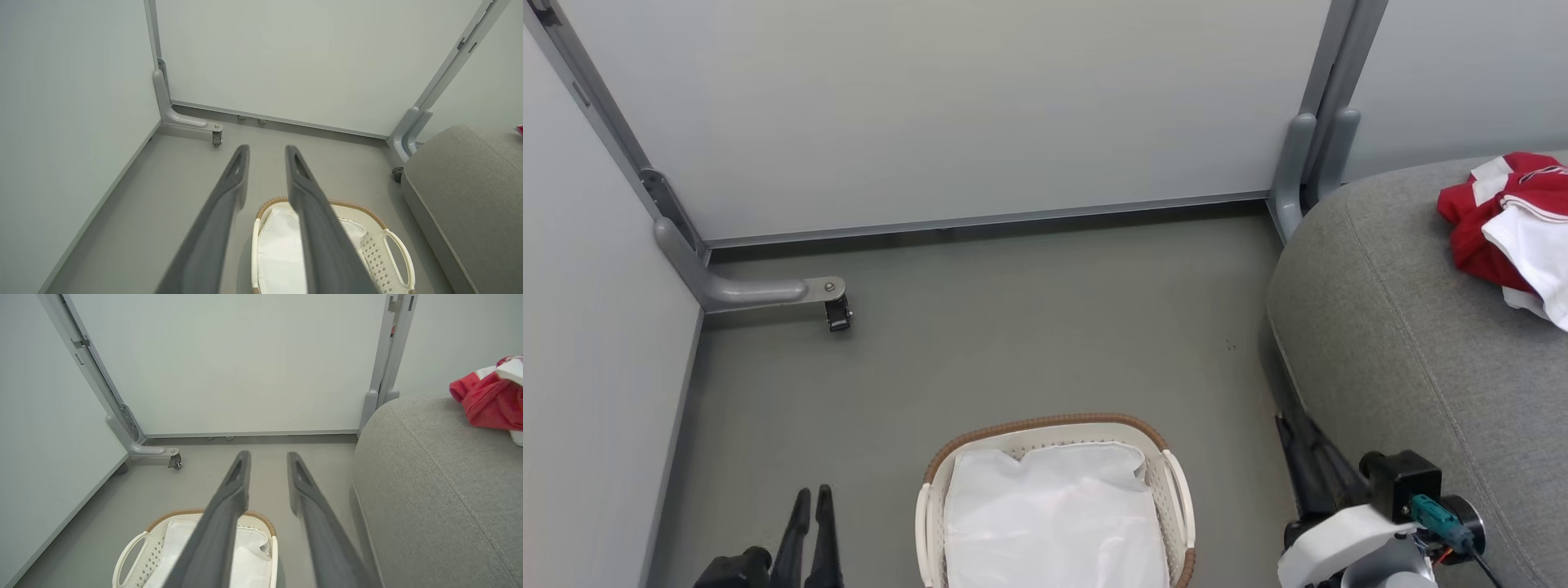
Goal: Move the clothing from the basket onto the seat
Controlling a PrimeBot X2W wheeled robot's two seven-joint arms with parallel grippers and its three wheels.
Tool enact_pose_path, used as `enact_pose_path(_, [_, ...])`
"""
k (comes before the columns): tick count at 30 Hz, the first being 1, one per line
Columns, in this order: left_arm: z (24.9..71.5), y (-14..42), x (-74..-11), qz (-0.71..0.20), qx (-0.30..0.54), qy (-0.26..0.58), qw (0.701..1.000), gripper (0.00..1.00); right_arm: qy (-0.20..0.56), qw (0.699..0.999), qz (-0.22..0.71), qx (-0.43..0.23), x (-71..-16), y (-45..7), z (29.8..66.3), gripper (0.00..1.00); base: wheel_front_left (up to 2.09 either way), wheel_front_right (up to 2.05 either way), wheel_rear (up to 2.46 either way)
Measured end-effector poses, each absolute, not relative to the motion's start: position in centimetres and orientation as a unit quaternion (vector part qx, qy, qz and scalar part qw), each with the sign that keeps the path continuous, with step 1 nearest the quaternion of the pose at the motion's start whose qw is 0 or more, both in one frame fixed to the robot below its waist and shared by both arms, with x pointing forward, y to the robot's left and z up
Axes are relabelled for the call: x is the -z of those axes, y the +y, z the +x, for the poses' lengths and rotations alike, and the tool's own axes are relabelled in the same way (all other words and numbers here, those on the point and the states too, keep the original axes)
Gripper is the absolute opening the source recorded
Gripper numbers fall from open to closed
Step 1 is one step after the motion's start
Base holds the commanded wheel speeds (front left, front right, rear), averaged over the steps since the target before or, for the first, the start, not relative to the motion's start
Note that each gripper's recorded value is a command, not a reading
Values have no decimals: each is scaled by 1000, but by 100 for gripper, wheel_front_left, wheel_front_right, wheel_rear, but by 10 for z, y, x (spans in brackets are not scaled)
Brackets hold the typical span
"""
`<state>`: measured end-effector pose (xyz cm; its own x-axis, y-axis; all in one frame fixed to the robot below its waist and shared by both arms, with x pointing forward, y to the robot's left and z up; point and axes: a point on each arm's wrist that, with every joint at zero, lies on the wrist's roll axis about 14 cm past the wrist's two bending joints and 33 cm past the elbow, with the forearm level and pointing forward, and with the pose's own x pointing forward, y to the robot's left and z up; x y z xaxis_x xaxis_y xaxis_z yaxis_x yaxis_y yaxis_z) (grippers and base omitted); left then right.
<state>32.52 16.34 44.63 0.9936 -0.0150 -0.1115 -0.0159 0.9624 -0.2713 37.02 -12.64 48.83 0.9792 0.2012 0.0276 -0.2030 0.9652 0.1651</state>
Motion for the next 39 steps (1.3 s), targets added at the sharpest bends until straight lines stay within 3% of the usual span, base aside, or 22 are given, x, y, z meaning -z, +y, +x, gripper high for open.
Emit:
enact_pose_path(16, [323, 175, -431, -233, -34, 94, 967, 0, 40, 979, 193, -58, -467, -142, 364, 0, 0, 0, 0])
enact_pose_path(39, [342, 186, -442, -388, -60, 87, 915, 0, 45, 932, 360, -11, -473, -163, 372, 0, 0, 0, 0])
